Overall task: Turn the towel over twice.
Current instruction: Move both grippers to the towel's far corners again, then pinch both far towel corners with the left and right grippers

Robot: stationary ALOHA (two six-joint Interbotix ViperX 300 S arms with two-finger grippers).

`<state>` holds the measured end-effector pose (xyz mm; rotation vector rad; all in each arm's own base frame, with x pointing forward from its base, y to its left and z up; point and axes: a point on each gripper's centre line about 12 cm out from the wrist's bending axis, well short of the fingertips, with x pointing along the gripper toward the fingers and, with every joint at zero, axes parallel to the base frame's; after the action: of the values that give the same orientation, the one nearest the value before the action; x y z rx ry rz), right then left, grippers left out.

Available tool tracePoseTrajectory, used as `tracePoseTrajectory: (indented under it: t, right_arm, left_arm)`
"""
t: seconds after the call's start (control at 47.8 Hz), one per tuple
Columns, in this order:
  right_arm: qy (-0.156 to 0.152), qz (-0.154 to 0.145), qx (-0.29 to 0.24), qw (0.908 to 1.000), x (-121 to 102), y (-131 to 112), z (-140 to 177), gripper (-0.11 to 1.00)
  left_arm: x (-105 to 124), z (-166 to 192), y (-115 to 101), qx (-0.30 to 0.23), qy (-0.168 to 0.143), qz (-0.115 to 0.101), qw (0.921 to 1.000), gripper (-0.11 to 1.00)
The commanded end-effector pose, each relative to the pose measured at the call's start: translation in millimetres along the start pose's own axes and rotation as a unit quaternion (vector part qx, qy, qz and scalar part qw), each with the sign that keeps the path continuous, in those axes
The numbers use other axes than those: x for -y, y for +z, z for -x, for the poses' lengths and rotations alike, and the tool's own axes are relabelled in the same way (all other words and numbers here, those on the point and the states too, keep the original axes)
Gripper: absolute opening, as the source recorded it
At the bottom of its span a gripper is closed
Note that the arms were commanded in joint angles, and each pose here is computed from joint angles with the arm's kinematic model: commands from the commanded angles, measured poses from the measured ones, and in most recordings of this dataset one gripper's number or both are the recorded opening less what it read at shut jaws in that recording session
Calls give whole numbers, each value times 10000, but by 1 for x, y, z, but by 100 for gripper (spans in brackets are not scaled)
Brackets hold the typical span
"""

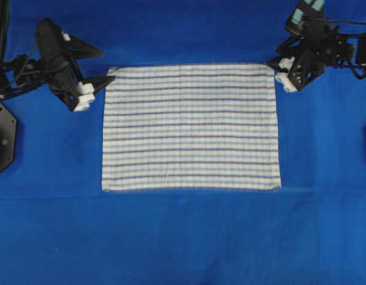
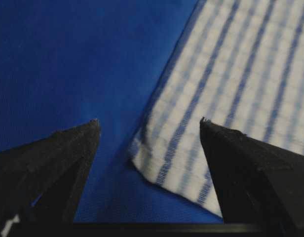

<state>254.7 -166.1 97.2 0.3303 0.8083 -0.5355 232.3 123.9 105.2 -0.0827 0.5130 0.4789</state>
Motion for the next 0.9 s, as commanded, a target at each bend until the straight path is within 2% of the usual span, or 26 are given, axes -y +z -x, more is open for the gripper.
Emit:
tracePoseTrajectory:
  t: [0.0,0.272,0.377,0.461,0.565,0.628,0.67,0.691,0.879]
  right_arm:
    - [18,6,45,10000,1,7,-7,61]
    - [-6,-8,-80,10000,2,1,-11,61]
    - [-10,8,-78,10000,2,1,-10,60]
    - [-9,23,-87,10000,2,1,-11,53]
    - [-8,46,-87,10000,2,1,-11,30]
    - [-8,46,-79,10000,2,1,-10,11]
    - [-8,46,-79,10000,2,1,-10,4]
    - [-3,52,-80,10000,1,1,-10,4]
    - [-8,47,-72,10000,2,2,-10,3]
  left_arm:
    - [-3,-11,0,-18,51,22,10000,78]
    - [-10,-24,-10,-276,158,82,9995,77]
    - [-13,-24,-13,-363,198,119,9991,73]
    - [-12,-24,-15,-492,182,126,9985,58]
    - [-12,-25,-18,-652,162,118,9977,31]
    - [-10,-25,-18,-705,137,83,9974,18]
    - [-10,-25,-19,-712,123,67,9974,9]
    - [-10,-25,-19,-720,123,67,9973,6]
    - [-8,-25,-18,-711,97,43,9974,4]
